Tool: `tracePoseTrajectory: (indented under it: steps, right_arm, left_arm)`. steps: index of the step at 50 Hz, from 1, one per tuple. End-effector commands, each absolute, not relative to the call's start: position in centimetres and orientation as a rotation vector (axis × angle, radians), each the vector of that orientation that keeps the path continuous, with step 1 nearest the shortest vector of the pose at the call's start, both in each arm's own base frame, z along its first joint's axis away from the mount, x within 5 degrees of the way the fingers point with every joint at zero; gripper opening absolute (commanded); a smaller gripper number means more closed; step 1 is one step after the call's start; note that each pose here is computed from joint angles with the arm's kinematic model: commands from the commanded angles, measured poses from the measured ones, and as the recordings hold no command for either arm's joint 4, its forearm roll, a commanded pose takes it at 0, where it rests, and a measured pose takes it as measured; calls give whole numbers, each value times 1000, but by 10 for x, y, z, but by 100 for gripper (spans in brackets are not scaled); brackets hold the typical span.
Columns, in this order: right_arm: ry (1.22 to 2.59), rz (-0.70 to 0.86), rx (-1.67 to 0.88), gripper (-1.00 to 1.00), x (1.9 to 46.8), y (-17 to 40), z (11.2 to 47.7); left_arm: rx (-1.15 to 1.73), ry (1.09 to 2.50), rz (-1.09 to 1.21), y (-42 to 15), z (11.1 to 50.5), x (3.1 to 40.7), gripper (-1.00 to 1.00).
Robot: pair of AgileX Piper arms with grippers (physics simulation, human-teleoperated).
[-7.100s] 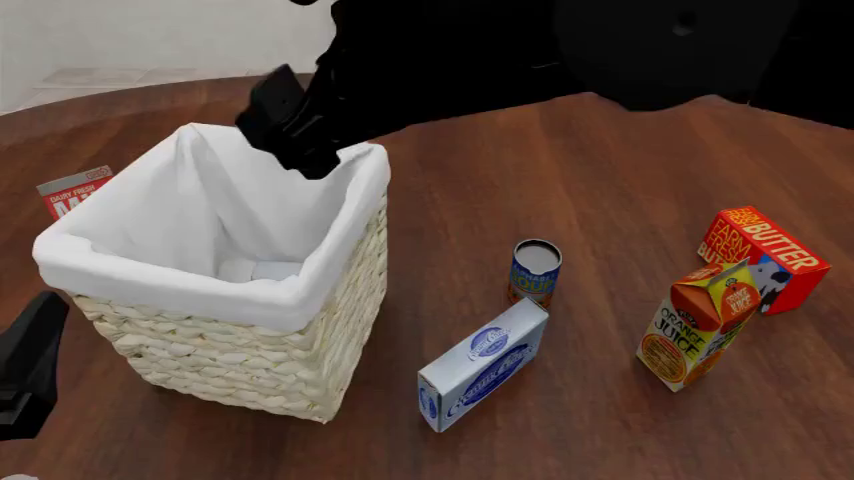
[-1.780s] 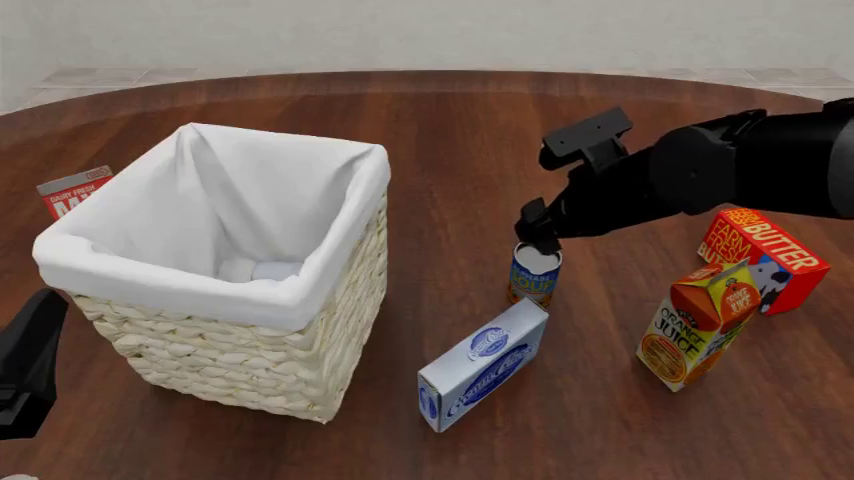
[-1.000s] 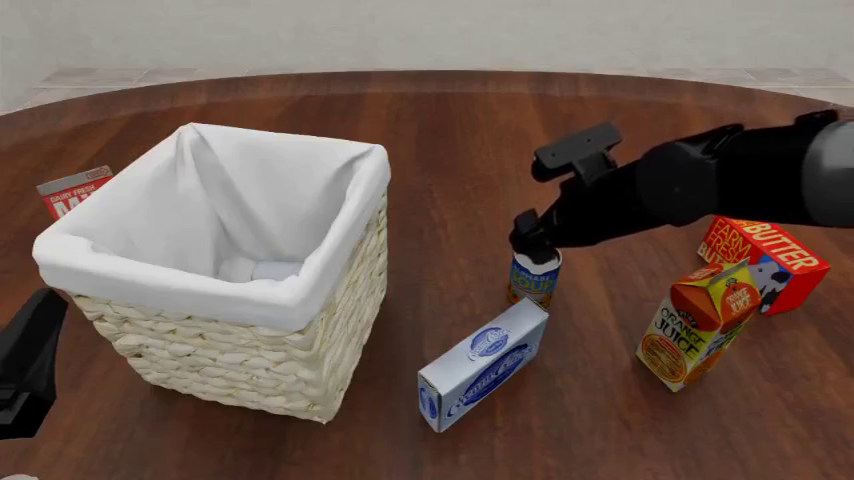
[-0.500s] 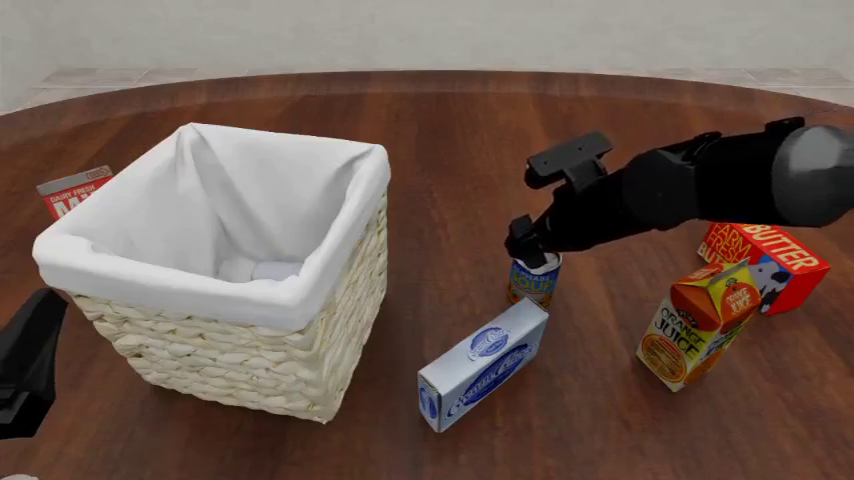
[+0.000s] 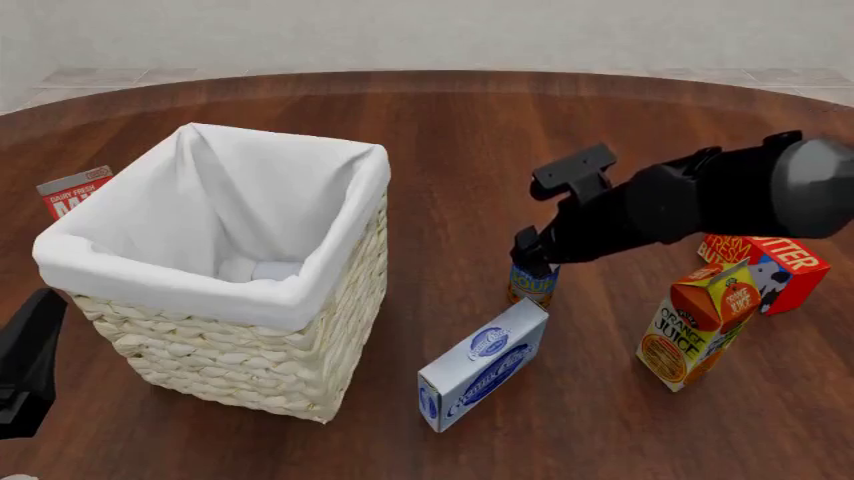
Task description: Pick up the alphabet soup and the tomato sauce, and put them in the basket.
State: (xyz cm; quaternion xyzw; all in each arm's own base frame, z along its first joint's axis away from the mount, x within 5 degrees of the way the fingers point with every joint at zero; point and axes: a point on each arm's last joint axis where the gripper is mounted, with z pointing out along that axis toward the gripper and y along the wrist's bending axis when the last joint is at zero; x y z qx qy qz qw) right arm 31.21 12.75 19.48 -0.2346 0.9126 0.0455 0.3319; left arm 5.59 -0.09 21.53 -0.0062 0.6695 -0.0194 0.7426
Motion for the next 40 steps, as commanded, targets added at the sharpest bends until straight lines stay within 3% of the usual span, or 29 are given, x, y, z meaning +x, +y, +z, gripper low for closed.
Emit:
tracePoseTrajectory:
  steps: [1,40]
  right_arm:
    - [2394,117,-607,100,313,127,189]
    - [2416,115,-598,100,321,128,172]
  left_arm:
    - [-13,1467,-43,-1,215,56,100]
    - [-13,1467,-43,-1,215,56,100]
